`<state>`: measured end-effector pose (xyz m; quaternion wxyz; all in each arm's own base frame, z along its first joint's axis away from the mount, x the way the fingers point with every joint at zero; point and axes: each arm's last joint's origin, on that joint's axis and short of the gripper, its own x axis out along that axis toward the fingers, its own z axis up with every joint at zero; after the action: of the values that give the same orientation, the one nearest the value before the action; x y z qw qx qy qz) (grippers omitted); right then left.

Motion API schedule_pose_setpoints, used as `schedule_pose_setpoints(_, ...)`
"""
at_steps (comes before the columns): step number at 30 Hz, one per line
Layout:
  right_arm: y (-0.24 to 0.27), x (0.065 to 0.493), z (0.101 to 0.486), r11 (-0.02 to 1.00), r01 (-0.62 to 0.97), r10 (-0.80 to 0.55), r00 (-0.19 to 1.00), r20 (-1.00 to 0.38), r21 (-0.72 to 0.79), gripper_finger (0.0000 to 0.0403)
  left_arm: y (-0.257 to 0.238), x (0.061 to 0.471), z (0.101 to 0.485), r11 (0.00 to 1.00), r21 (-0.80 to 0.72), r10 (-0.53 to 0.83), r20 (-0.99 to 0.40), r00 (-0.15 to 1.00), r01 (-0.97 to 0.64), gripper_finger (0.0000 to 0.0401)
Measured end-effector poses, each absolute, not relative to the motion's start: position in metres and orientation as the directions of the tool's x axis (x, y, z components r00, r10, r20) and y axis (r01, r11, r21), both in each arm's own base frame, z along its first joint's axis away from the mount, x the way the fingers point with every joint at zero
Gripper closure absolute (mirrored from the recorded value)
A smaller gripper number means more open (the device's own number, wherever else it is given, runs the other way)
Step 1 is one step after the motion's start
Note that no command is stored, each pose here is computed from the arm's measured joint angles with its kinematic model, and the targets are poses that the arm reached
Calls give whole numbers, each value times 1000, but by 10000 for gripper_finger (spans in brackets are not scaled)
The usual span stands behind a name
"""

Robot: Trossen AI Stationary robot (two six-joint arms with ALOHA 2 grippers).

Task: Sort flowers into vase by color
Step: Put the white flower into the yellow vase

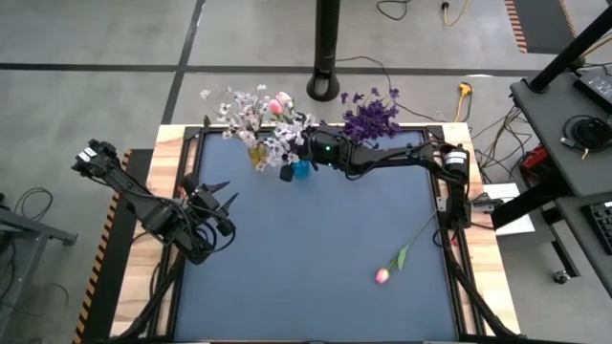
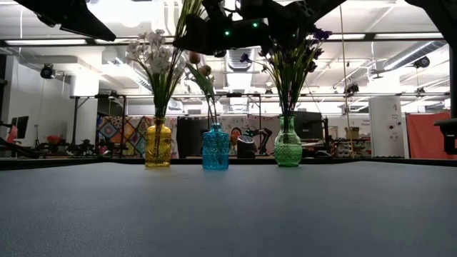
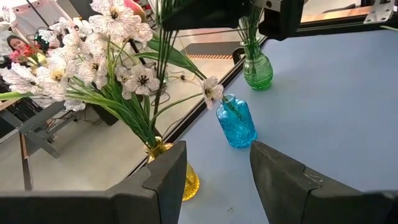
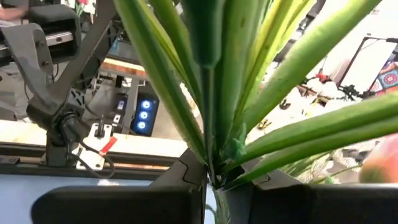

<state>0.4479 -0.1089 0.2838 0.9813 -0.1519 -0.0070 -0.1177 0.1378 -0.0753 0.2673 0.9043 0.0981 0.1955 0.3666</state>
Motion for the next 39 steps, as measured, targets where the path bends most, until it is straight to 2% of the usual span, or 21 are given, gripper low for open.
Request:
schedule_pose_setpoints(14,-111,456,309,960,189,-211,973,-90,-207,375,-75,138,267,708,323,705,-274,654,-628,241)
schedule_pose_setpoints(27,-122,495,301,955,147,-207,953,-222,-259,375,-74,136,260,703,339,709,-276,649,-625,241)
schedule_pose_setpoints(39,-128,496,316,944,150,-226,944,-242,-295,375,-74,136,256,701,350,711,-278,646,-621,241)
